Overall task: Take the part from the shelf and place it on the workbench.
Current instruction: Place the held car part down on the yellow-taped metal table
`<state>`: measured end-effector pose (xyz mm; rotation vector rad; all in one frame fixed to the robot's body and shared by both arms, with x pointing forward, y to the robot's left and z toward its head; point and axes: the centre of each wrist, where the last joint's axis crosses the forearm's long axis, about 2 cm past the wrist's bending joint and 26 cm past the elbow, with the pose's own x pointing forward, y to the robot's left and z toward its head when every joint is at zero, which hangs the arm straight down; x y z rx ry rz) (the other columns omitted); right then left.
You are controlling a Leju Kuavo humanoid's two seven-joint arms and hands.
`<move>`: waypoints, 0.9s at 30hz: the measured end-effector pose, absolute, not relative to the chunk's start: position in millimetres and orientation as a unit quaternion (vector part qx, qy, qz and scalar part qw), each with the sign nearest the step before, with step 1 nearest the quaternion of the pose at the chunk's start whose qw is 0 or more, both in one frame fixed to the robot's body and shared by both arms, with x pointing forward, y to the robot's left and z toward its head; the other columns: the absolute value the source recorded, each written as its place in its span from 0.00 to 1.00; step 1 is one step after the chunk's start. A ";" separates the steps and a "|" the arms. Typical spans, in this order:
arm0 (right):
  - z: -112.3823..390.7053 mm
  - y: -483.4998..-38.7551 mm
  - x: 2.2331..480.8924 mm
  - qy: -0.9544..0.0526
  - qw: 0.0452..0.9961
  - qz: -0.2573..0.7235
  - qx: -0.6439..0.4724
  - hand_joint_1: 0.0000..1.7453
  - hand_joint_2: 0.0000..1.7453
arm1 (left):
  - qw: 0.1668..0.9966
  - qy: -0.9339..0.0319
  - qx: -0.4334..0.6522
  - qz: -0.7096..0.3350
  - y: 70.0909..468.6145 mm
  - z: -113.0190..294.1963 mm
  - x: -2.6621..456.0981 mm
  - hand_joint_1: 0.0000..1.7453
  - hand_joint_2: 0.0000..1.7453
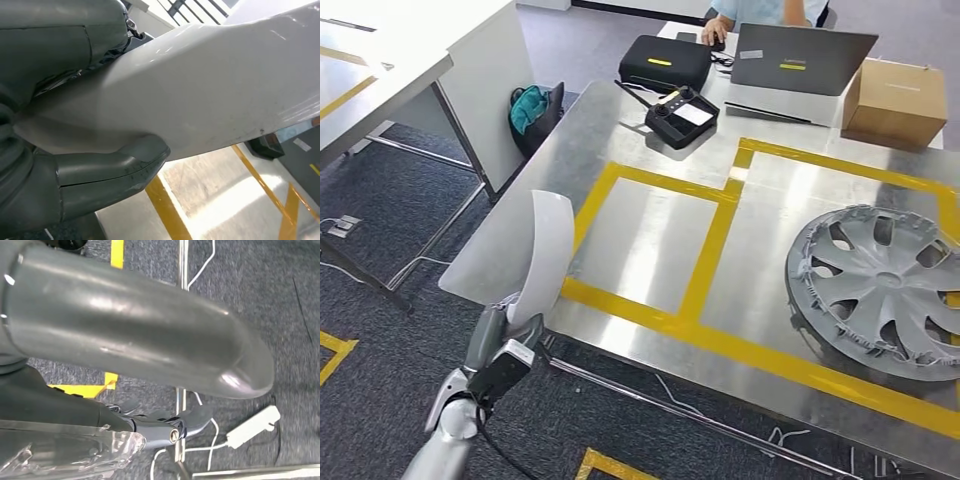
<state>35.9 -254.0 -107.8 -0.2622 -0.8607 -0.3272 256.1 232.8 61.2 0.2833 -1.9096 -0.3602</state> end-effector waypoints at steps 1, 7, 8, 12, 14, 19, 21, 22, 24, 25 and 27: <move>-107.9 -254.0 35.5 -0.414 0.888 -0.157 -0.126 0.00 0.00 | 0.555 -0.809 0.120 -0.153 233.0 61.3 256.3 1.00 1.00; -108.0 -255.0 35.1 -0.413 0.888 -0.159 -0.126 0.00 0.00 | 0.549 -0.812 0.122 -0.159 233.4 62.8 258.5 1.00 1.00; -107.9 -254.8 36.3 -0.415 0.887 -0.159 -0.124 0.00 0.00 | 0.548 -0.812 0.123 -0.161 233.9 62.9 258.7 1.00 1.00; -108.1 -255.7 36.7 -0.416 0.887 -0.158 -0.119 0.00 0.00 | 0.542 -0.813 0.127 -0.170 234.8 65.6 263.1 1.00 1.00; -108.0 -256.1 38.9 -0.418 0.887 -0.156 -0.117 0.00 0.00 | 0.538 -0.814 0.130 -0.173 234.9 68.5 267.0 1.00 1.00; -107.7 -253.9 42.3 -0.421 0.888 -0.148 -0.114 0.00 0.00 | 0.534 -0.814 0.141 -0.181 234.9 77.7 279.3 1.00 1.00; -107.6 -253.4 42.7 -0.421 0.888 -0.145 -0.113 0.00 0.00 | 0.532 -0.815 0.144 -0.182 234.9 81.2 284.4 1.00 1.00; -107.7 -253.0 42.7 -0.421 0.889 -0.144 -0.112 0.00 0.00 | 0.531 -0.815 0.145 -0.182 234.8 82.5 286.4 1.00 1.00; -107.7 -252.1 42.9 -0.421 0.889 -0.142 -0.110 0.00 0.00 | 0.530 -0.815 0.145 -0.182 234.6 84.0 289.0 1.00 1.00; -107.6 -251.8 43.1 -0.421 0.889 -0.142 -0.109 0.00 0.00 | 0.531 -0.815 0.145 -0.182 234.5 84.2 289.6 1.00 1.00; -107.6 -251.5 43.7 -0.422 0.889 -0.141 -0.108 0.00 0.00 | 0.532 -0.814 0.145 -0.183 234.5 83.7 289.8 1.00 1.00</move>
